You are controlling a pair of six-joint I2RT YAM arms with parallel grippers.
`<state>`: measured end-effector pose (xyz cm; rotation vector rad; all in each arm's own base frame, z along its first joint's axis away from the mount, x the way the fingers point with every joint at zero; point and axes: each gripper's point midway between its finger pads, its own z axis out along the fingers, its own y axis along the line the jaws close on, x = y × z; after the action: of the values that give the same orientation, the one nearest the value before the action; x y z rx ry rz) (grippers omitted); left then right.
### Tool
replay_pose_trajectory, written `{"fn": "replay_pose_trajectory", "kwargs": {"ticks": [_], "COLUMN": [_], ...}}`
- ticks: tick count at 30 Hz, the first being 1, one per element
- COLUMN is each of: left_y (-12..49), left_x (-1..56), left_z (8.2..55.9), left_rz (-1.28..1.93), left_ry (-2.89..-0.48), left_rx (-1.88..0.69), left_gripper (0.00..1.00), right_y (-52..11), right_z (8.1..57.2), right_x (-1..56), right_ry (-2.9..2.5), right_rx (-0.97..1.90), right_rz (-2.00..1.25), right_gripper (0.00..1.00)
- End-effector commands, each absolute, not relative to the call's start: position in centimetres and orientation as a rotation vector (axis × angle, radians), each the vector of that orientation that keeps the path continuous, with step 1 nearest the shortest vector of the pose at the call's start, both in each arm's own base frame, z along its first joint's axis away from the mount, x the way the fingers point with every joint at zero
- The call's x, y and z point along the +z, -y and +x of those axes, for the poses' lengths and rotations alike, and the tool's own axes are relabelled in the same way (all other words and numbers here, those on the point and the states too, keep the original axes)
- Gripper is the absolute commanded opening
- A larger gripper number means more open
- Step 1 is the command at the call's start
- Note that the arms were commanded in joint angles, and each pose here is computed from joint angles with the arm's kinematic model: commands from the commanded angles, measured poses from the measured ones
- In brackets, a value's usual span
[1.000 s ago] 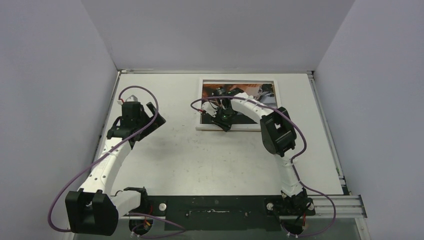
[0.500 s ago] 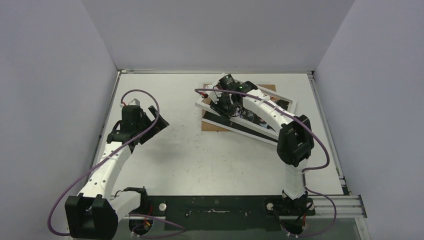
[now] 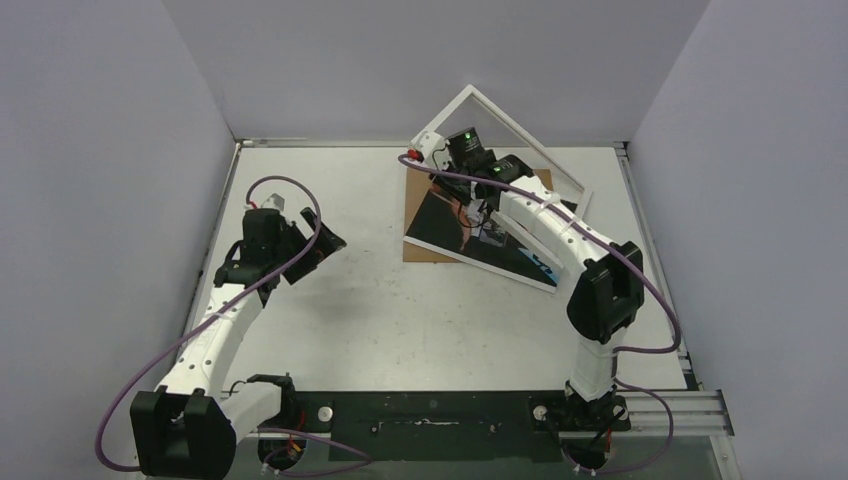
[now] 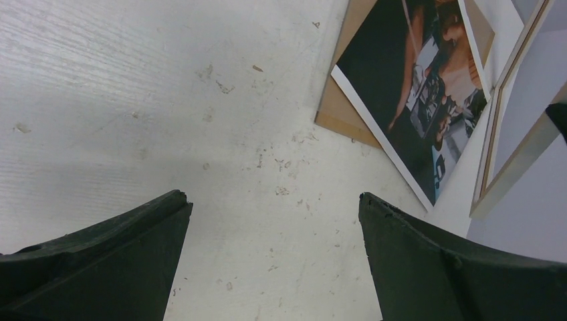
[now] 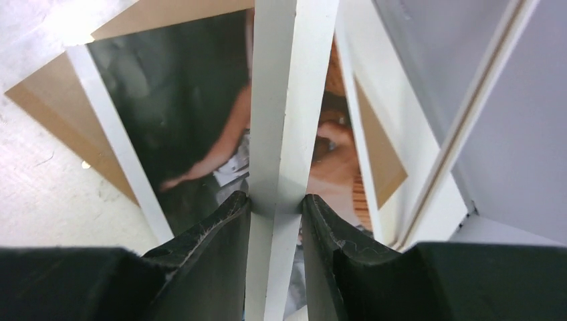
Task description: Put the photo into the frame
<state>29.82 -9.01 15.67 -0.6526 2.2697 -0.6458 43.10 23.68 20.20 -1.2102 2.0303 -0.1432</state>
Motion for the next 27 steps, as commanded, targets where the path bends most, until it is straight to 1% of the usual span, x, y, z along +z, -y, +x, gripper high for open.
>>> {"fn": "replay_pose_trajectory", "kwargs": {"ticks": [1,8,15,19,23,26,27], "left_y": [9.7,10.1,11.0,11.3,11.5,12.2,13.4], "left_x": [18.5,20.2,21.2,21.2,21.2,20.1,19.3], "left_z": [31.1,31.6,32.5,33.1,33.3,33.2,33.2], "left_rz": [-0.593,-0.567,-0.542,-0.531,-0.513,-0.556,-0.572], "left_ry": [-2.186,-2.171,-2.179,-2.185,-2.192,-2.21,-2.217], "left_rx": [-0.708,-0.739,-0.78,-0.79,-0.787,-0.805,-0.86], "left_gripper": [0.97,0.97,0.97,0.97,0.97,0.97,0.97], "right_y": [-22.2,-20.5,-19.0,-18.5,-19.2,-19.7,-20.0], "right_z": [44.7,42.7,41.3,41.4,41.0,41.1,41.0], "right_x": [33.7,39.7,44.1,44.4,44.5,42.4,41.3], "right_ry": [-1.77,-1.731,-1.674,-1.667,-1.669,-1.726,-1.757], "right_rx": [-0.268,-0.248,-0.243,-0.283,-0.228,-0.209,-0.194], "right_rz": [-0.939,-0.721,-0.613,-0.615,-0.634,-0.678,-0.688], "right_gripper": [0.0,0.0,0.0,0.0,0.0,0.0,0.0]}}
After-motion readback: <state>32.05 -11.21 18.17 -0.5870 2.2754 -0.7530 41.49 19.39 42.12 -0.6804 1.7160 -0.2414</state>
